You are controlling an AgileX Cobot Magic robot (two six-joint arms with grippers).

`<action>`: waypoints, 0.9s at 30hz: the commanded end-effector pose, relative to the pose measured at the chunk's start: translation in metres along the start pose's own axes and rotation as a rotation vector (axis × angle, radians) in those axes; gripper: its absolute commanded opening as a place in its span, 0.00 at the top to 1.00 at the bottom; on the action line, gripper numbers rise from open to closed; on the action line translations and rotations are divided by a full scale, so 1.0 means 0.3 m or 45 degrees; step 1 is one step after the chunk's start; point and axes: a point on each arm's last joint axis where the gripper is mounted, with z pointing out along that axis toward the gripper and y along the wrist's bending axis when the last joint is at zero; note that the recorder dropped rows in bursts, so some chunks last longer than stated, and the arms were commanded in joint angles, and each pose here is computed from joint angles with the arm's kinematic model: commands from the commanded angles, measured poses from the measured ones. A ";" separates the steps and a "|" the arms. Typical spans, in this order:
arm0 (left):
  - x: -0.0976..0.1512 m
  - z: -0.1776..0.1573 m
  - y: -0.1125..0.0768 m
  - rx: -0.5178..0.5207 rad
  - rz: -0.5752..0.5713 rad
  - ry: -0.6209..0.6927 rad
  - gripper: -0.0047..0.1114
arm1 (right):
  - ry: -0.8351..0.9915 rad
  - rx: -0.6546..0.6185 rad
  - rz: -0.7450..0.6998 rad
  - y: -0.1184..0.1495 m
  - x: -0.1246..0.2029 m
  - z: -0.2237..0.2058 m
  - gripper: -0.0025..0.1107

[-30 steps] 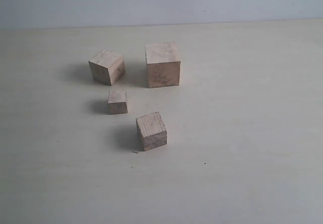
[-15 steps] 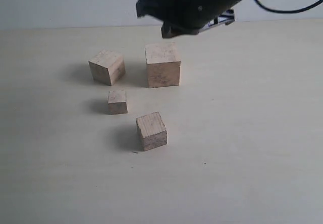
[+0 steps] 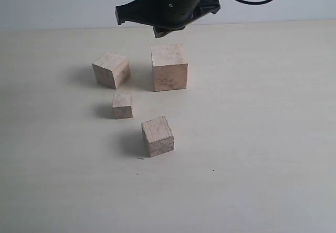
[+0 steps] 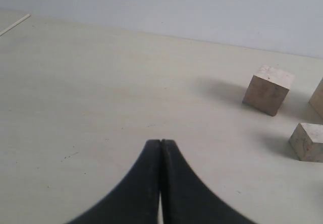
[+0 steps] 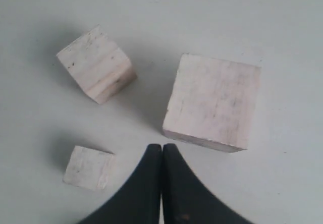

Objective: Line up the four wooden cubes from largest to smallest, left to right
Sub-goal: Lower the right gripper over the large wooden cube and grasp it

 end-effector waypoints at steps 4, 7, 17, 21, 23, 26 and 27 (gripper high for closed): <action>0.000 -0.001 -0.001 0.007 0.002 -0.012 0.96 | 0.115 0.158 0.058 -0.005 -0.019 0.086 0.91; 0.000 -0.001 -0.001 0.007 0.002 -0.012 0.96 | 0.118 0.153 -0.025 -0.003 -0.014 0.117 0.74; 0.000 -0.001 -0.001 0.007 0.002 -0.012 0.96 | -0.058 0.088 -0.110 0.013 -0.052 0.149 0.06; 0.000 -0.001 -0.001 0.007 0.002 -0.012 0.96 | -0.022 0.159 -0.018 -0.013 -0.036 0.197 0.06; 0.000 -0.001 -0.001 0.007 0.002 -0.012 0.96 | -0.001 0.178 0.054 -0.031 -0.031 0.214 0.06; 0.000 -0.001 -0.001 0.007 0.002 -0.012 0.96 | 0.024 0.191 0.104 -0.053 -0.023 0.246 0.06; 0.000 -0.001 -0.001 0.007 0.002 -0.012 0.96 | 0.030 0.197 0.109 -0.063 -0.022 0.257 0.06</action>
